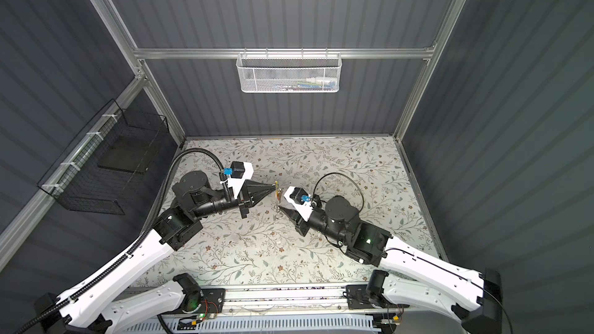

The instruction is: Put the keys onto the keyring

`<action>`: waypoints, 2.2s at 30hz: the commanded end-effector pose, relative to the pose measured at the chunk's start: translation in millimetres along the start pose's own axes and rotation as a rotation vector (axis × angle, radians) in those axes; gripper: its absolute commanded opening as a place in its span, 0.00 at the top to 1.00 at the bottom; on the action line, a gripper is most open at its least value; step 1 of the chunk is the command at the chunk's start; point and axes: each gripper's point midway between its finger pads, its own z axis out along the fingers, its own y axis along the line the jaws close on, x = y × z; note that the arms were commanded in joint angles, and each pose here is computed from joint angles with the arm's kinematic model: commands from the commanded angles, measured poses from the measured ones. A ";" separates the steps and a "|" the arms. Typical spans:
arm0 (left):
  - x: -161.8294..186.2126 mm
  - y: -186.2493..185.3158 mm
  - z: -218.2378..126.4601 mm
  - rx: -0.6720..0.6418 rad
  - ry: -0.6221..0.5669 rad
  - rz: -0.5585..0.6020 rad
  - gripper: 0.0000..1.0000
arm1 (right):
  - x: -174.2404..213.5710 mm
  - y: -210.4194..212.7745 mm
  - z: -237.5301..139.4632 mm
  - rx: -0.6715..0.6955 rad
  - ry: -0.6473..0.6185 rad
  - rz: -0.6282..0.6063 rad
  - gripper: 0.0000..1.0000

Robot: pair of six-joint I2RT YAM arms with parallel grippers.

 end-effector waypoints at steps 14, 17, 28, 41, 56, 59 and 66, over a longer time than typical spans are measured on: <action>-12.8 -2.6 13.1 0.091 -0.131 -0.096 1.00 | -57.9 -17.8 -27.0 -0.320 -0.210 0.383 0.65; -13.8 -2.3 14.1 0.096 -0.140 -0.103 1.00 | -55.4 -19.3 -19.9 -0.328 -0.209 0.389 0.66; -9.6 -2.8 19.2 0.121 -0.130 -0.123 1.00 | -58.7 -22.3 -15.3 -0.324 -0.221 0.375 0.72; -9.4 -7.8 20.0 0.154 -0.120 -0.137 1.00 | -63.2 -28.0 -9.3 -0.322 -0.228 0.379 0.76; -12.2 -9.5 17.1 0.152 -0.126 -0.133 1.00 | -57.4 -25.6 -2.6 -0.357 -0.194 0.397 0.82; -13.2 -9.5 15.7 0.147 -0.131 -0.127 1.00 | -52.5 -27.2 -1.9 -0.346 -0.184 0.405 0.82; -12.1 -10.1 17.0 0.158 -0.126 -0.132 1.00 | -53.0 -27.5 -1.3 -0.350 -0.182 0.405 0.88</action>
